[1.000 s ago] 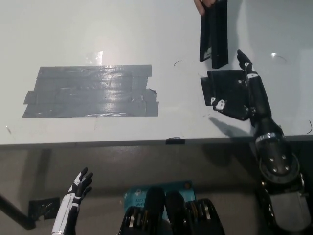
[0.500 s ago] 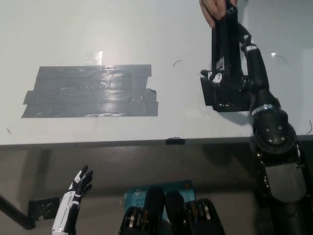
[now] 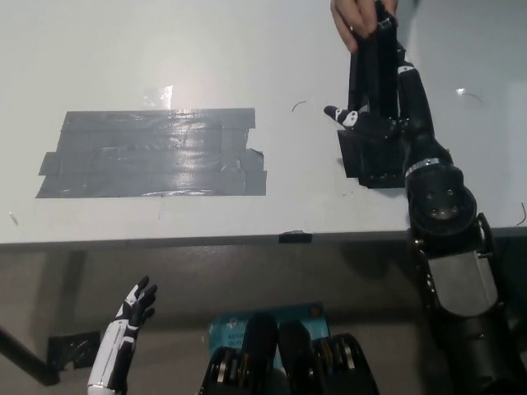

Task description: A person hands a stapler to the robot and the robot grabs it with its right hand and places it on the desk infront of it

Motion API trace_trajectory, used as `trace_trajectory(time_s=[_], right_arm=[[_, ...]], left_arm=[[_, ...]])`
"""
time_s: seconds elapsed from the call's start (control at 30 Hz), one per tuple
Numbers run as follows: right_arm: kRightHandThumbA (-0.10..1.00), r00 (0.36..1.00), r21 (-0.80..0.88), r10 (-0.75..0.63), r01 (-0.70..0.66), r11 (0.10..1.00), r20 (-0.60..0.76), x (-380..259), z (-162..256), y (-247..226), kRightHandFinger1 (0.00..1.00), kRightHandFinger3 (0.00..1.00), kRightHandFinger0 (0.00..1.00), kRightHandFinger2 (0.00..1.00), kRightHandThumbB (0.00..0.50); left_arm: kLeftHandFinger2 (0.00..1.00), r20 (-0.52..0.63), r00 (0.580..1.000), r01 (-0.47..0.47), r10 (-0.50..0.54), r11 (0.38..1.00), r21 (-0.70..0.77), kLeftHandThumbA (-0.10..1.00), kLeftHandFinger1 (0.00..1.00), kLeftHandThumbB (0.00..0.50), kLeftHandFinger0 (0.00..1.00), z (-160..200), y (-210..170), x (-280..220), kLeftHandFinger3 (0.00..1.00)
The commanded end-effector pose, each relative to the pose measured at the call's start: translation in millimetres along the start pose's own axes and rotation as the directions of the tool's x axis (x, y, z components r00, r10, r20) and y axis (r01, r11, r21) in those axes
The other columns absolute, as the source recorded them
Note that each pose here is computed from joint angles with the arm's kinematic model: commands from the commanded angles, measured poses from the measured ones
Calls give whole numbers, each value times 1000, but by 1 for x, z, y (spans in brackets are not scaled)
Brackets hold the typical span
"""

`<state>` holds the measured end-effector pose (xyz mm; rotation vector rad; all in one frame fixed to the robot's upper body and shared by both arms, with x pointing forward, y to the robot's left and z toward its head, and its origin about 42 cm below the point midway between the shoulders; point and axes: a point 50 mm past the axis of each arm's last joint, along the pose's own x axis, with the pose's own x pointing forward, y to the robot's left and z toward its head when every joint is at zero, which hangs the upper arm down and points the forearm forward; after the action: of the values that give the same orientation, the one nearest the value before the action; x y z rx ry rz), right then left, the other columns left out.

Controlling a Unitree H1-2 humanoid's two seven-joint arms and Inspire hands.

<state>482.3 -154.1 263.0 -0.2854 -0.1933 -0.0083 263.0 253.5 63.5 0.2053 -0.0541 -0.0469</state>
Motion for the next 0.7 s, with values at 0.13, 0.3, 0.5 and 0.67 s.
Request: trace_trajectory(time_s=[0.13, 0.3, 0.5, 0.67], right_arm=[[888, 999, -16, -39, 39, 999, -16, 21, 9, 2, 1000, 1000, 1000, 1000, 384], [-16, 982, -32, -184, 183, 983, -33, 26, 3, -1, 244, 443, 235, 331, 228], [-100, 968, -5, -246, 247, 969, 46, 22, 11, -1, 339, 820, 27, 801, 175], [-100, 952, 44, -291, 288, 957, 96, 16, 19, -6, 323, 803, 0, 766, 164]], left_arm=[[1000, 78, 997, 25, -27, 999, 32, 1000, 1000, 471, 1000, 14, 4, 6, 1000], [1000, 80, 996, 31, -33, 999, 27, 1000, 1000, 482, 1000, 14, 3, 7, 1000], [1000, 88, 995, 36, -38, 999, 32, 1000, 1000, 486, 1000, 15, 4, 10, 1000], [1000, 91, 995, 43, -46, 998, 36, 1000, 1000, 479, 1000, 16, 4, 11, 1000]])
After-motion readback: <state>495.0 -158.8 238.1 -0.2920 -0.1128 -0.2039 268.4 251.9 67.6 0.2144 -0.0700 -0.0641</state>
